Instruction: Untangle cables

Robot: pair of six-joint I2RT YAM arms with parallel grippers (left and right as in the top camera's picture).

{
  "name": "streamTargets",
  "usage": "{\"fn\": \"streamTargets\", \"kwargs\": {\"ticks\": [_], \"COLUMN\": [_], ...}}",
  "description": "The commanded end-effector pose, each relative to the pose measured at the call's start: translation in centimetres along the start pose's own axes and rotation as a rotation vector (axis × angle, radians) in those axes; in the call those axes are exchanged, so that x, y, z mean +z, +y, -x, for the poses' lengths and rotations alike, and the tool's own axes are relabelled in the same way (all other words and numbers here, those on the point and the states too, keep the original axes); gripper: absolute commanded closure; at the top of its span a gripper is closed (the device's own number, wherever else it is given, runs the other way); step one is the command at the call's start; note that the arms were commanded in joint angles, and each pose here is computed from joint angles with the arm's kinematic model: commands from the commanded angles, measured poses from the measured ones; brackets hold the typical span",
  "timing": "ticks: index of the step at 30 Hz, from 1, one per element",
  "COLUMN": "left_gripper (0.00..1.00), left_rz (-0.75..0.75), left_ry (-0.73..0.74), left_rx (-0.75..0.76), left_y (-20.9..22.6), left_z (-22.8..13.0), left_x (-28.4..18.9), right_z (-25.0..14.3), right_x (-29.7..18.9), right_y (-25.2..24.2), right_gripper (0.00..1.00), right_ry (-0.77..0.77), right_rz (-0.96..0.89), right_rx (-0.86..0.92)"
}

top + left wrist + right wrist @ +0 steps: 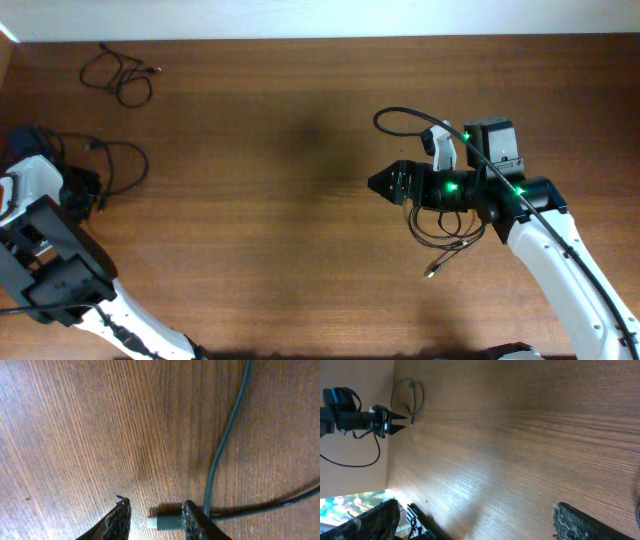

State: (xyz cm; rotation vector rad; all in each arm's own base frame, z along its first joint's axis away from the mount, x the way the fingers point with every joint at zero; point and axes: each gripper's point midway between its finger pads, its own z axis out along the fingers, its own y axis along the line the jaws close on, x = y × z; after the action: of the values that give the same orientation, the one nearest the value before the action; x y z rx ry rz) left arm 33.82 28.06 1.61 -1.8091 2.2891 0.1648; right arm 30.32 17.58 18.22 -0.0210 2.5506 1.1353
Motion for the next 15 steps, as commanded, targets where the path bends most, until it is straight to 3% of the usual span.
{"fn": "streamTargets", "kwargs": {"ticks": [1,3,6,15], "left_gripper": [0.64,0.64,0.54,0.48], "left_rz": [-0.012,-0.021,-0.053,-0.18], "left_ry": [-0.021,-0.031,-0.055,-0.069], "left_rx": [-0.007,-0.007,-0.011,0.096], "left_y": [0.1,-0.1,-0.9,-4.5], "left_z": [0.1,0.3,0.9,0.7], "left_x": [-0.1,-0.1,-0.1,-0.6], "right_z": [0.1,0.1,0.1,0.5], "right_x": [0.1,0.1,0.1,0.1], "right_y": [0.1,0.1,0.1,0.3], "right_gripper": [0.01,0.02,0.02,0.02], "right_ry": [-0.002,-0.003,-0.003,-0.016], "right_rz": [-0.005,-0.004,-0.004,0.002], "right_rx": [-0.013,-0.014,-0.014,-0.026]}}
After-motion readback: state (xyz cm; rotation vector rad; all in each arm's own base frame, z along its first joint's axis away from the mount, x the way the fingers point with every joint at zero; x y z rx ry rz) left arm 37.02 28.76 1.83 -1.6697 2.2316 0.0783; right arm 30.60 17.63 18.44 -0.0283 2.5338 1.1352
